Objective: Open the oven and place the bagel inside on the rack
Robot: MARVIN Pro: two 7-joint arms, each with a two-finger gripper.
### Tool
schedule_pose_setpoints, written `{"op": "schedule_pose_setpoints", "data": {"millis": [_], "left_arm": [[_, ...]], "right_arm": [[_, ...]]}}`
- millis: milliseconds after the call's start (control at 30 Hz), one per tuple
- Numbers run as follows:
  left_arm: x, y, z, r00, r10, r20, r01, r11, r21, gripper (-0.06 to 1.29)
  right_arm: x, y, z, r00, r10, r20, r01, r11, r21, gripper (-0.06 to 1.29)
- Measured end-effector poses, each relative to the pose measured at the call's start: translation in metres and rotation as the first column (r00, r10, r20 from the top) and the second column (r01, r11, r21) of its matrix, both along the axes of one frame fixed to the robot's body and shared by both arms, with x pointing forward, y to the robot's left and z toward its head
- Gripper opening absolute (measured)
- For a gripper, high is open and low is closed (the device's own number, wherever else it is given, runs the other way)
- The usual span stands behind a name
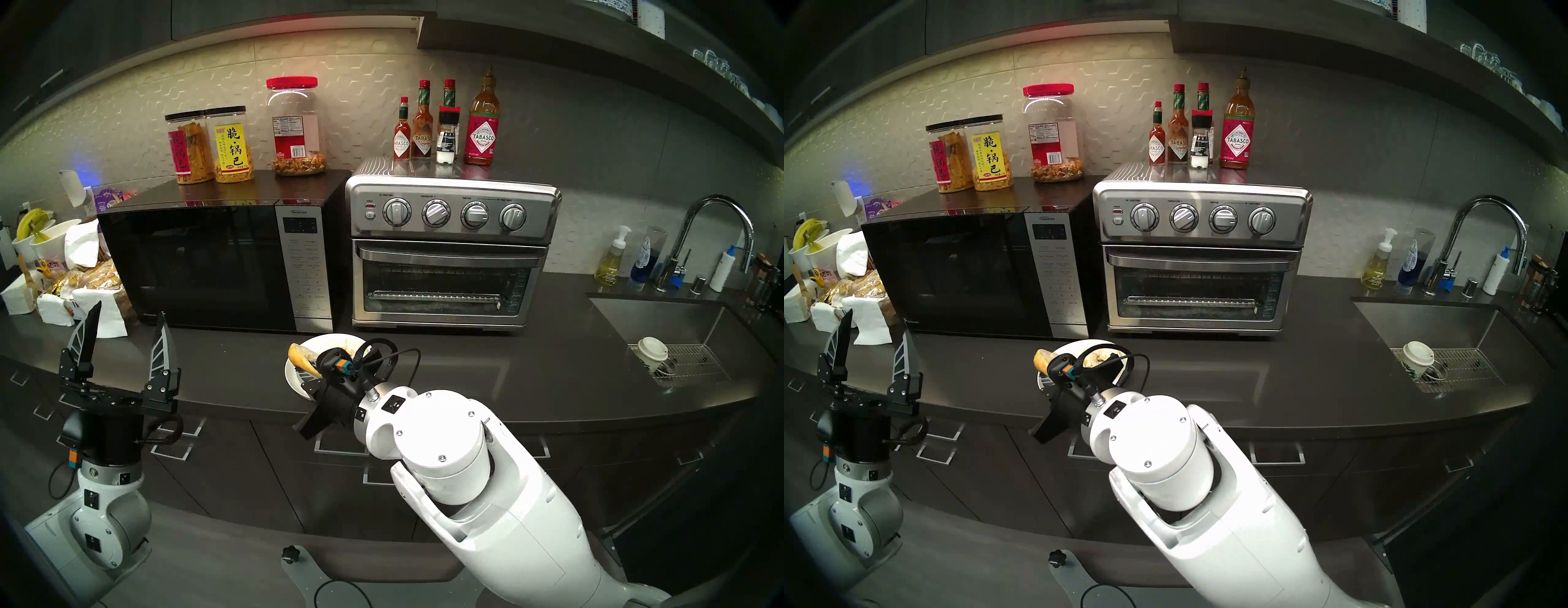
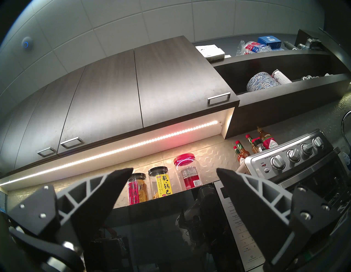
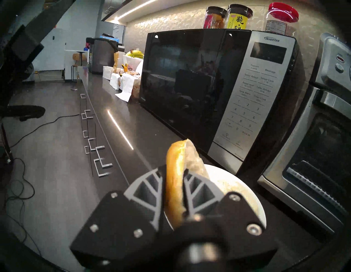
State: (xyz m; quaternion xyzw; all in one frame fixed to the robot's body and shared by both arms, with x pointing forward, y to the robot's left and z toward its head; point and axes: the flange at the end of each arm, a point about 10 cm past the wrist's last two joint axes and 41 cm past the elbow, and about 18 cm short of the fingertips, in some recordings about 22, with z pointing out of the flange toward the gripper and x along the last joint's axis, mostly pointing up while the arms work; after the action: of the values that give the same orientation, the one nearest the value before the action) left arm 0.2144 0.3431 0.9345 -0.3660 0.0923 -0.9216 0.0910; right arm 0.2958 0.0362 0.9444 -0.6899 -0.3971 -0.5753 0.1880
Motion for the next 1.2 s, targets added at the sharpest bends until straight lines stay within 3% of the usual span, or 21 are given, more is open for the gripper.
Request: {"op": "schedule_pose_setpoints", "data": {"millis": [533, 1200], "left_arm": [[0.0, 0.0, 0.0, 1.0, 0.0, 0.0, 0.0, 1.0, 0.0, 1.25], [0.0, 0.0, 0.0, 1.0, 0.0, 0.0, 0.0, 1.0, 0.0, 1.25]], "right_arm": [[-0.007, 0.002, 0.008, 0.99, -0.033, -0.136, 0.044, 0.996, 0.08, 0.18], [0.007, -0.001, 0.015, 0.966, -0.121, -0.23, 0.163, 0.971, 0.173, 0.17]]}}
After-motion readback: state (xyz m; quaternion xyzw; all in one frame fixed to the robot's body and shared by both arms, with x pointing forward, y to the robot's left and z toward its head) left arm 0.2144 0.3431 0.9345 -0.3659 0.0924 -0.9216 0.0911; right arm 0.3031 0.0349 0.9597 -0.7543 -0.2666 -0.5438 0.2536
